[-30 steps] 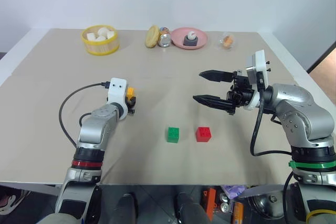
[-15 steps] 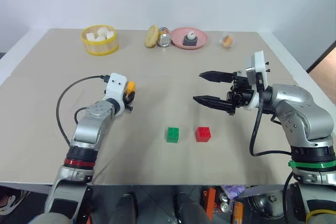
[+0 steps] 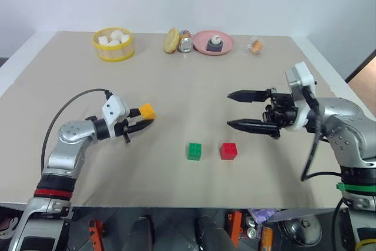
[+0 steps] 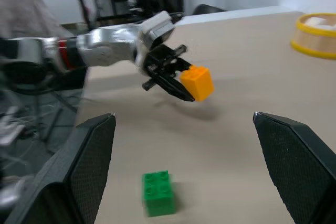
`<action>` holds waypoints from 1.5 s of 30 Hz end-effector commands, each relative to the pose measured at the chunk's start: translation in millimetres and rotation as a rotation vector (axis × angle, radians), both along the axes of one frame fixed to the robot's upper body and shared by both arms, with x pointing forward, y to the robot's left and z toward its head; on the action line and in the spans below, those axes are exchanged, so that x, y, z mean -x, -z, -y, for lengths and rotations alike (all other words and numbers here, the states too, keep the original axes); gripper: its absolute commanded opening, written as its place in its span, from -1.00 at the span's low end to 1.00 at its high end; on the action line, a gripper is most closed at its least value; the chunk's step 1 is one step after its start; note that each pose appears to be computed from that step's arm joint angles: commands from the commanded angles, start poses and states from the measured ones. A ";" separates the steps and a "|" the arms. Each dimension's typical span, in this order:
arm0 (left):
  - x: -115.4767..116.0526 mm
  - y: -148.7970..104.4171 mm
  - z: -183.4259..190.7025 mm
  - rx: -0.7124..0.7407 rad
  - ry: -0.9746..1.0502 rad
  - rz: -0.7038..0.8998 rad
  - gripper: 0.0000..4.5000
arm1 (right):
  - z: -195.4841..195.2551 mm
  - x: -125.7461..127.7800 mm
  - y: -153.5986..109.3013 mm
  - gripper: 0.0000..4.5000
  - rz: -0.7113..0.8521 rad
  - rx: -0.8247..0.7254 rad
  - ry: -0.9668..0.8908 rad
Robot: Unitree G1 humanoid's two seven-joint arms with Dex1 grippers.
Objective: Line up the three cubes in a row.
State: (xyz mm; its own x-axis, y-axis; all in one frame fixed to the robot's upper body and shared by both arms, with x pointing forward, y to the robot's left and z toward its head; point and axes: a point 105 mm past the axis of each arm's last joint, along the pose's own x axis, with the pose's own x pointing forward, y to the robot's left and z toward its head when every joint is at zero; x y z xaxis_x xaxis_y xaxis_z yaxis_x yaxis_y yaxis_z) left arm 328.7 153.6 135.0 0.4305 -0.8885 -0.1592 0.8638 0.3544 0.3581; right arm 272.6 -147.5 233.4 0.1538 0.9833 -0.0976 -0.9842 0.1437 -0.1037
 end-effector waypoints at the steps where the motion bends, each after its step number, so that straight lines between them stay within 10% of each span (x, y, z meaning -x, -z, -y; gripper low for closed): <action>1: 14.5 4.0 11.0 -0.041 0.144 0.020 -0.42 | -0.5 16.5 -3.2 0.93 0.033 0.032 -0.048; 45: 24.4 41.7 21.6 -0.135 0.334 -0.089 -0.42 | 8.3 9.7 5.1 0.93 0.057 0.048 0.085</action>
